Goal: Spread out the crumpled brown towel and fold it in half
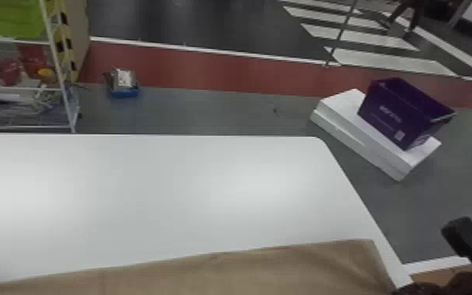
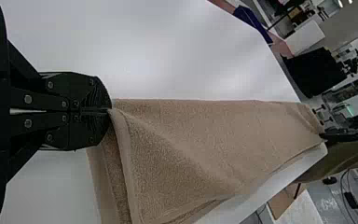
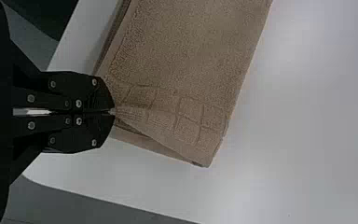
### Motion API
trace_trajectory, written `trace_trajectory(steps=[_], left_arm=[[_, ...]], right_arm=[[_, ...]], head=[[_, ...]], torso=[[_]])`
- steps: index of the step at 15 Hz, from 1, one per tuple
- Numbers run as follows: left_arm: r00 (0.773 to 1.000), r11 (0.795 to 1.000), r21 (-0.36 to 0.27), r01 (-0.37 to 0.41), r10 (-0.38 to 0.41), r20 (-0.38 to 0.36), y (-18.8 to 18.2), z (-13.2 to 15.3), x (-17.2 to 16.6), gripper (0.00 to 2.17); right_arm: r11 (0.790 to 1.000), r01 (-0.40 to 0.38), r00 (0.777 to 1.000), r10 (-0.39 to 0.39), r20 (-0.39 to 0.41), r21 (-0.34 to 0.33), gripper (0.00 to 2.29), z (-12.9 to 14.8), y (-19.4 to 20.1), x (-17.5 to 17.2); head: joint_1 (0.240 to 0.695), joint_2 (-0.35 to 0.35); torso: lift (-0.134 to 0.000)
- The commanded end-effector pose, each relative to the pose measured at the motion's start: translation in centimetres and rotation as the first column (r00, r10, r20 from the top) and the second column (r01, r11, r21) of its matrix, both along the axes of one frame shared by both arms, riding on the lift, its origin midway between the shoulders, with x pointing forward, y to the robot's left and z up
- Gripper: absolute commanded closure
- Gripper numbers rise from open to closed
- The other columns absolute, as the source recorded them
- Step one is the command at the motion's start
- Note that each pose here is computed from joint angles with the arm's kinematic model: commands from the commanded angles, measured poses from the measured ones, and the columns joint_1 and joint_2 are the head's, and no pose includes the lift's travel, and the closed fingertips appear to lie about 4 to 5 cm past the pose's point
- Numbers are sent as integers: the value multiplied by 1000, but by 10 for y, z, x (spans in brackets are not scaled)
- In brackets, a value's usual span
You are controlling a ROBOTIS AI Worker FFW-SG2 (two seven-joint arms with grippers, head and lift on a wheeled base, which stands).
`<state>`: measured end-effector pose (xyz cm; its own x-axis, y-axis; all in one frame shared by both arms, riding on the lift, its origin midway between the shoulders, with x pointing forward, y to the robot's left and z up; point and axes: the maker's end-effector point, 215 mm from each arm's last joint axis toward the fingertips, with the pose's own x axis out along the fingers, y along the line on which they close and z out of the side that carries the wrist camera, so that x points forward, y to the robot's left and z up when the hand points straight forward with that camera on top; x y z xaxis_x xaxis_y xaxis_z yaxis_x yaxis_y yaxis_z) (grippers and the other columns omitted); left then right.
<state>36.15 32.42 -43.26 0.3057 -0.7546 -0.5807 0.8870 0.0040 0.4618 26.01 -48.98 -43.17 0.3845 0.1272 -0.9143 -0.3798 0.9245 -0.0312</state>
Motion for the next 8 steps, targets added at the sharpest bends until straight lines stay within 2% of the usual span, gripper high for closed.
trace_trajectory(steps=[1,4,8], left_arm=[[1000,1000,10,3,-3,-1,3,1,1,1342],[1000,1000,14,8,-8,1,2,0,4,1342],[1000,999,19,30,-30,2,-3,-6,0,1339]], right_arm=[[999,-19,999,17,-35,-42,1116,-1,-7,-21],[999,-15,999,14,-35,-36,1116,-3,-7,-22],[999,-34,999,32,-41,-36,1048,-8,1,-18]], head=[[695,-302],[695,-327],[695,-325]], torso=[[-124],[-124],[-124]])
